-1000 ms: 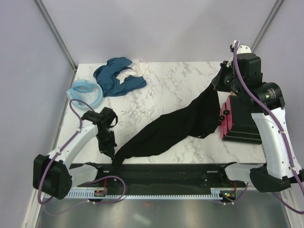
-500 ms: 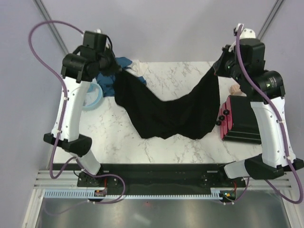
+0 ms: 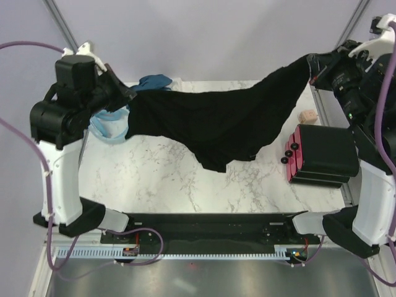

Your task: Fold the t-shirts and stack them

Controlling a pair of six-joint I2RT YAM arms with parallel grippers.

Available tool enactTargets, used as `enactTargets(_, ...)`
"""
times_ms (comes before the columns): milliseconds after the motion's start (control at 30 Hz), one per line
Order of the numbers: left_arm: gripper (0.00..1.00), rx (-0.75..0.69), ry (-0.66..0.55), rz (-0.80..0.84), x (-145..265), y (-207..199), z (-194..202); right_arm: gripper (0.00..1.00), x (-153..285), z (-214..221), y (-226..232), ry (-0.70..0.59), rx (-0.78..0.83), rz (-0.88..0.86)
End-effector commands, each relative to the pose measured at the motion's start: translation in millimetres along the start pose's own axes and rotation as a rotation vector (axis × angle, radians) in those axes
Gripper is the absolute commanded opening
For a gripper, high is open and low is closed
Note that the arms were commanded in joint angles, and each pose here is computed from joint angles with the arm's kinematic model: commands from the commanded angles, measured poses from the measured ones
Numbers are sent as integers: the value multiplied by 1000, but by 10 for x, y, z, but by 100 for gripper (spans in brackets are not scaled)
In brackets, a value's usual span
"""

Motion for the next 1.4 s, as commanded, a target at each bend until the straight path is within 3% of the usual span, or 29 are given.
enactTargets(0, 2, -28, 192, -130, 208, 456, 435, 0, 121, 85, -5, 15, -37, -11)
enactTargets(133, 2, 16, 416, -219, -149, 823, 994, 0, 144, 579, 55, 205, -63, -47)
enactTargets(167, 2, 35, 487, -295, -271, 1064, 1233, 0, 93, 870, 73, 306, -63, -47)
enactTargets(333, 2, 43, 586, -415, -498, 1460, 1596, 0, 84, 1452, 99, 488, -62, -59)
enactTargets(433, 2, 12, 510, -441, -622, 1393, 1427, 0, -77, 1513, 78, 492, -36, -27)
enactTargets(767, 2, -61, 279, -299, -1232, 435, 398, 0, -939, 1260, 273, 423, 28, -88)
enactTargets(967, 2, 59, 276, -178, -1643, 271, 121, 0, -1665, 1266, 396, 407, -44, -155)
enactTargets(1100, 2, 85, 330, -97, -1880, 216, 128, 0, -2163, 1516, 256, 435, -113, -186)
enactTargets(1300, 2, 53, 391, -6, -1795, 109, 177, 0, -2272, 1493, 168, 402, -160, -258)
enactTargets(1367, 2, 35, 418, -31, -1671, 181, 270, 0, -2205, 1653, 167, 465, -162, -264)
Point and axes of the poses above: each gripper's point midway between its finger pads, its own x axis back along the fingers, its own y axis along the line the jaws close on, z = x × y, the point moved 5 cm from there along x, back along the fingers, and after that the axes turned 15 degrees about x, right-handed, at the moved point
